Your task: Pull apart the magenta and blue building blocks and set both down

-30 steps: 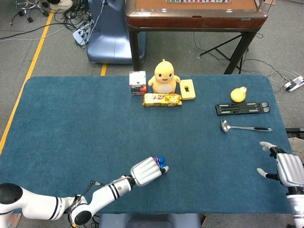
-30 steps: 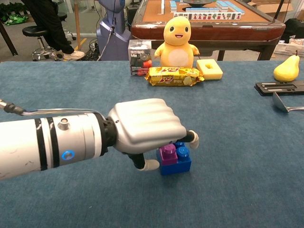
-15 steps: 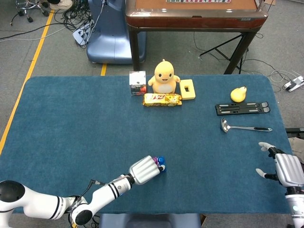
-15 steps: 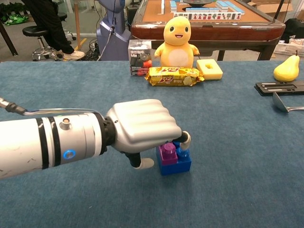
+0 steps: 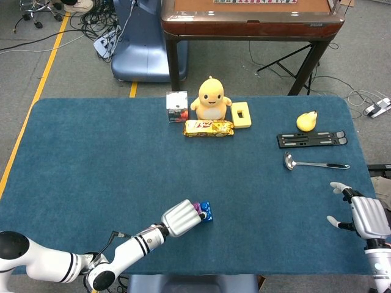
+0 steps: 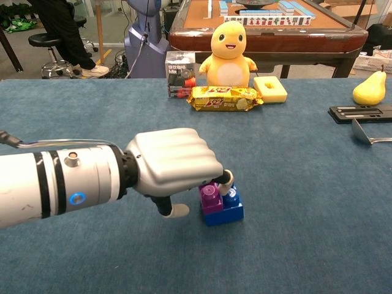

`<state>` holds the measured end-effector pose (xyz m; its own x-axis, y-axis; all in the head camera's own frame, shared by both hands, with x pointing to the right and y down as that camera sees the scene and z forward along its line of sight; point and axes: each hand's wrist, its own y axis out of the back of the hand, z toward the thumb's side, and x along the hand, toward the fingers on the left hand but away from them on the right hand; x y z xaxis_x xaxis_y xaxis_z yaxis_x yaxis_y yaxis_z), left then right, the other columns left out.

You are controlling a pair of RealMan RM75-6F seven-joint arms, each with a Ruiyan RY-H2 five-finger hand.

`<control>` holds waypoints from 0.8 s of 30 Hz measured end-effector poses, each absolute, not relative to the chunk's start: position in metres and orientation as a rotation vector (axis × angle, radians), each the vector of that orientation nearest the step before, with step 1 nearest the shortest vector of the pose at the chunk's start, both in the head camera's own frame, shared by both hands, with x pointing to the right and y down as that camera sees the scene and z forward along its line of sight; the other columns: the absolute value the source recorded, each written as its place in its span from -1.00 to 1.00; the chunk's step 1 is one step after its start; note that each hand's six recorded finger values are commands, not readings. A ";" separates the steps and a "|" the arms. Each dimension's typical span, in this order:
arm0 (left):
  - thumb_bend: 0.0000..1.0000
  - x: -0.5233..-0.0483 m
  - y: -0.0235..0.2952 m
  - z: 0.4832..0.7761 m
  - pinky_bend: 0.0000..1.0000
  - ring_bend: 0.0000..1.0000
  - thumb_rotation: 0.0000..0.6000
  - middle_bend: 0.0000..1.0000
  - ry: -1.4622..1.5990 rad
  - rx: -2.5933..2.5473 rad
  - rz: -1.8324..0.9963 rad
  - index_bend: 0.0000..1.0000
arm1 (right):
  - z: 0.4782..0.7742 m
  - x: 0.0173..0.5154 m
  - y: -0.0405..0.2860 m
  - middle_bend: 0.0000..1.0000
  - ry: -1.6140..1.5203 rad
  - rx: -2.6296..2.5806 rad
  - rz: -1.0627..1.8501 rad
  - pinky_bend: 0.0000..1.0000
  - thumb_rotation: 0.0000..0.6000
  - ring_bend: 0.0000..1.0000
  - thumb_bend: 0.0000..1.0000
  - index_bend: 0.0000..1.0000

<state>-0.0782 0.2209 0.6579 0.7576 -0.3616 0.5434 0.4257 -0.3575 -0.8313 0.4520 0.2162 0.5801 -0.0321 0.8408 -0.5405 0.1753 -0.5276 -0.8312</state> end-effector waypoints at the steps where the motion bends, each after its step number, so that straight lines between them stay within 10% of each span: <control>1: -0.33 -0.079 0.221 0.658 1.00 1.00 1.00 1.00 -0.050 -1.757 -0.818 -0.19 | 0.580 0.452 0.216 -0.33 -1.069 -1.711 1.605 0.29 1.00 -0.21 -1.00 -0.51; 24: -0.33 -0.110 0.216 0.651 1.00 1.00 1.00 1.00 -0.016 -1.786 -0.870 0.27 | 0.581 0.449 0.214 -0.33 -1.066 -1.718 1.592 0.29 1.00 -0.21 -1.00 -0.51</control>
